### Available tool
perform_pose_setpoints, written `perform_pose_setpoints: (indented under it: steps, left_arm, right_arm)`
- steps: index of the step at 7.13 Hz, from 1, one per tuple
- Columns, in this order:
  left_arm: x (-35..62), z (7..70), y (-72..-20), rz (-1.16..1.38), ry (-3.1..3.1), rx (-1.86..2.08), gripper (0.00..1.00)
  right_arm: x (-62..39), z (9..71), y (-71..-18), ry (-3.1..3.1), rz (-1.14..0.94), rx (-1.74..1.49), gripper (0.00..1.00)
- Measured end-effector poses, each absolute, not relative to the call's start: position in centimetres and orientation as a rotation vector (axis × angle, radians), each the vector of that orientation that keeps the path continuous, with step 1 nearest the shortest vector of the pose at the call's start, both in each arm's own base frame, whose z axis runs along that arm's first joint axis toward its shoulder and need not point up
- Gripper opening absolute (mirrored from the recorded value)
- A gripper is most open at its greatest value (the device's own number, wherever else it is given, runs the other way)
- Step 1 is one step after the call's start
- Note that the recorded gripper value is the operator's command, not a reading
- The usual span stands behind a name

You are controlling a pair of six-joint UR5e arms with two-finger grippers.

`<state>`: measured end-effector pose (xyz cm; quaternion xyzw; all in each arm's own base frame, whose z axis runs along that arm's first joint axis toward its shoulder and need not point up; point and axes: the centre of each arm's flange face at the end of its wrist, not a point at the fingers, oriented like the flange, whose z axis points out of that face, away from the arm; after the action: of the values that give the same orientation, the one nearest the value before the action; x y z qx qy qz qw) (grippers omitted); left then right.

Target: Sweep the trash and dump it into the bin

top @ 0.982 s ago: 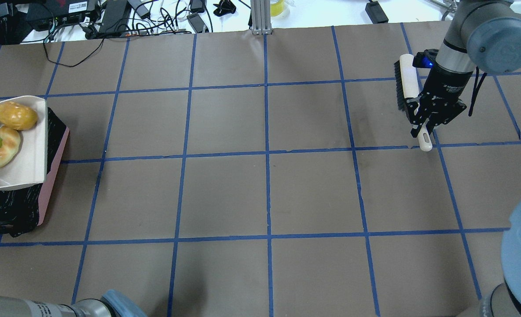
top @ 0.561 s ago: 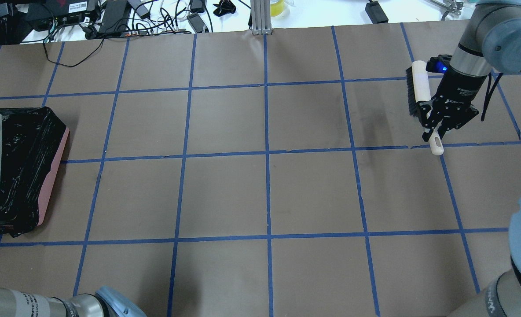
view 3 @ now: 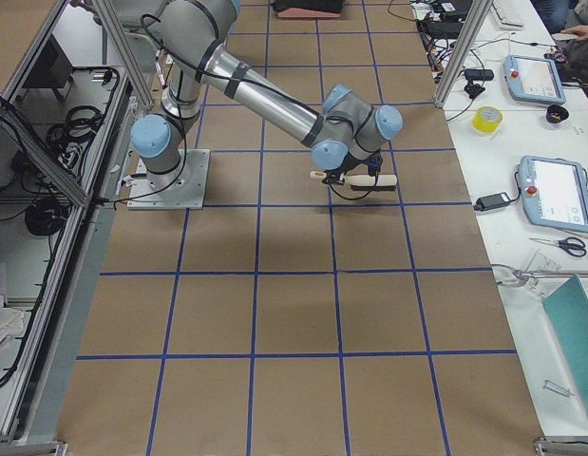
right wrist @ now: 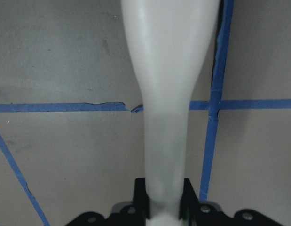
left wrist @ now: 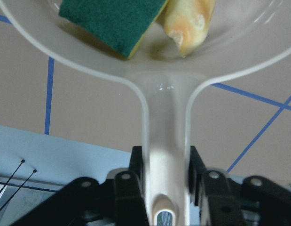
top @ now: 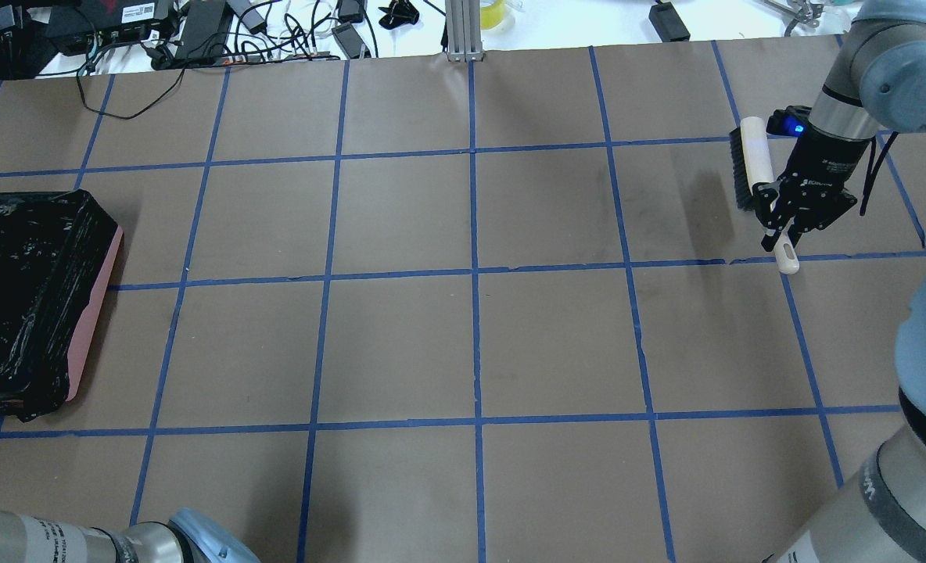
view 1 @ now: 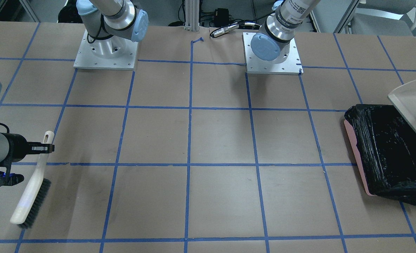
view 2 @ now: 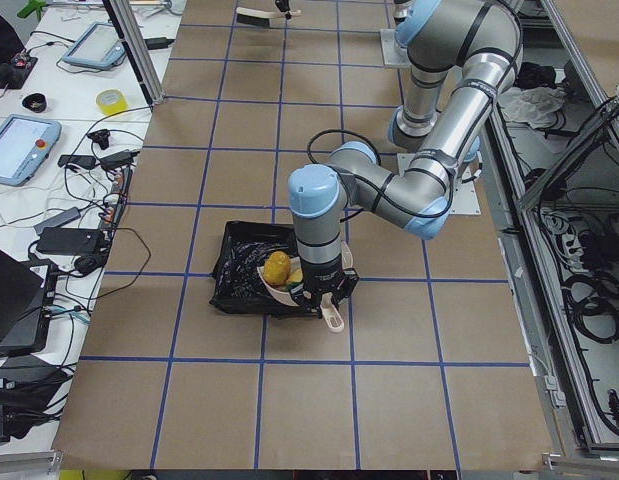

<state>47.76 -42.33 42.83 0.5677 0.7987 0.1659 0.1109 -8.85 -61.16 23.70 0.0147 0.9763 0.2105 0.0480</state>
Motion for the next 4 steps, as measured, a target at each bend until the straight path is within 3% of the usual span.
perform_pose_setpoints:
  steps: [4]
  left_arm:
    - [46.7, 41.6, -43.5, 0.705, 2.174, 1.671, 0.00]
  right_arm:
    - [-9.4, 22.4, -62.0, 2.990, 0.655, -0.002, 0.00]
